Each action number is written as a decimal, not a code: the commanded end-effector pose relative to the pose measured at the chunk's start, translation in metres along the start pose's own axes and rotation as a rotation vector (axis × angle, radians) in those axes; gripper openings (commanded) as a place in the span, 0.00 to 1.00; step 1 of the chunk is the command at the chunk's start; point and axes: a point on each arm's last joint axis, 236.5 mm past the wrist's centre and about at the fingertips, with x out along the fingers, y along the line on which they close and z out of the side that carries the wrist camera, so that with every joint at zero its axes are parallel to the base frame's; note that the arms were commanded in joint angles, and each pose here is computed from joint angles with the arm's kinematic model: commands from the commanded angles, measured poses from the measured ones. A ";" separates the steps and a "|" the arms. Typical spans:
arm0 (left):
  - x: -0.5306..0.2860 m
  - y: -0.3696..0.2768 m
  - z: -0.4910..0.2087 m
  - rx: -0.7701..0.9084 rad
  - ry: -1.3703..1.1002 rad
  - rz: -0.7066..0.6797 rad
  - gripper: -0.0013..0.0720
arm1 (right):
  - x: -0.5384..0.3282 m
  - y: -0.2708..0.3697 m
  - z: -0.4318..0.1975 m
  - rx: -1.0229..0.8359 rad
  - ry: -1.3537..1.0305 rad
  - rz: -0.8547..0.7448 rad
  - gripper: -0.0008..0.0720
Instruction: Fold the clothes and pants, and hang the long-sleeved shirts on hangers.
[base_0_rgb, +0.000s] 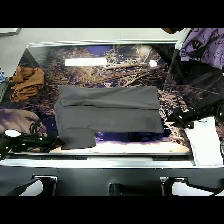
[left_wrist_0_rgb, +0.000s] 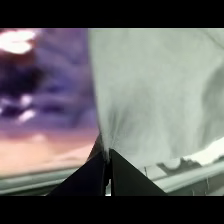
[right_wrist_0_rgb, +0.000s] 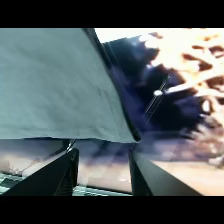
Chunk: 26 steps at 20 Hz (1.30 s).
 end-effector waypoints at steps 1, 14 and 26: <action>0.000 -0.003 -0.006 0.001 0.022 -0.015 0.04 | 0.022 -0.013 -0.010 0.028 0.014 -0.006 0.53; 0.000 -0.003 -0.005 0.001 0.021 -0.015 0.04 | 0.049 -0.014 0.001 0.054 -0.079 0.060 0.59; -0.025 -0.018 0.013 0.033 -0.025 -0.028 0.04 | 0.056 -0.001 -0.032 0.077 0.085 0.132 0.06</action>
